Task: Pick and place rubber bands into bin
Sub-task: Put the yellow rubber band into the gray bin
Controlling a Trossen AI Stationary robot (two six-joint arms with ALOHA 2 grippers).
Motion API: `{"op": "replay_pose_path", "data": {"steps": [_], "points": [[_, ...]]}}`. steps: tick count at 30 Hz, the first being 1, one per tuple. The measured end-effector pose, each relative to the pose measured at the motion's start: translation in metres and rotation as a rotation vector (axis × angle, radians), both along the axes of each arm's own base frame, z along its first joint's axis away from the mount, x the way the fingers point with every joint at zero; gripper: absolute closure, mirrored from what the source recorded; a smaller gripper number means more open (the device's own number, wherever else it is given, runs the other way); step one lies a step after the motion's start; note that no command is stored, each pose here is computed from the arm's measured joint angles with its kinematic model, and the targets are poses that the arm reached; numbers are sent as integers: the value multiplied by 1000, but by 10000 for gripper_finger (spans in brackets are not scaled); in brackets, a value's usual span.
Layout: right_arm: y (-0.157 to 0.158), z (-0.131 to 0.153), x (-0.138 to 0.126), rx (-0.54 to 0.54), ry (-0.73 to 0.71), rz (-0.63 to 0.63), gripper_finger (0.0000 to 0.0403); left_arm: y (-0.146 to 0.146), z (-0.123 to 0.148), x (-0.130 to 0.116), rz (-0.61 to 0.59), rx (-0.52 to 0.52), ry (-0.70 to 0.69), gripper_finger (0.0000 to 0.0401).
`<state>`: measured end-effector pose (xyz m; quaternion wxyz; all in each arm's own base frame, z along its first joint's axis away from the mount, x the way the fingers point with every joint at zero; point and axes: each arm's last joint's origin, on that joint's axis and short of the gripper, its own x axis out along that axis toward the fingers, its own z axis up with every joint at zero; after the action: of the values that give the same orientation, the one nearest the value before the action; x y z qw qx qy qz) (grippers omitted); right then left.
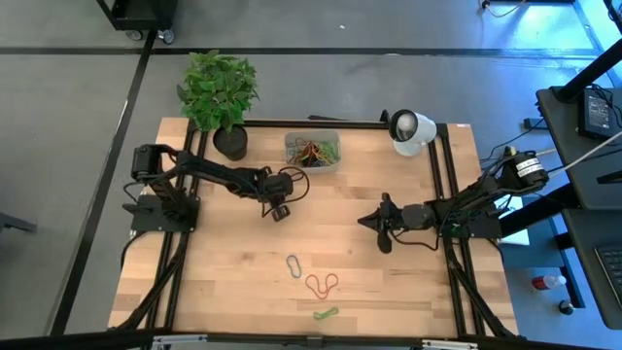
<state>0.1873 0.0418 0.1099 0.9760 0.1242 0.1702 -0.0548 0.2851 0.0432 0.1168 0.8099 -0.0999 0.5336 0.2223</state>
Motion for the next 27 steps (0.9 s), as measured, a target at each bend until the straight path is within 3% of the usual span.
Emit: {"op": "replay_pose_path", "data": {"steps": [7,15,19,24,27], "points": [[0,0,0,-4,1,2,392,-10,17,17,-131,40,36,399],[0,0,0,-6,1,2,392,-20,70,52,-324,118,-32,400],[0,0,0,-5,2,2,392,-17,98,67,-392,212,-90,400],[0,0,0,-6,2,2,392,0,138,82,-346,385,-152,400],[0,0,0,-6,2,2,392,14,152,85,-270,377,-204,399]]}}
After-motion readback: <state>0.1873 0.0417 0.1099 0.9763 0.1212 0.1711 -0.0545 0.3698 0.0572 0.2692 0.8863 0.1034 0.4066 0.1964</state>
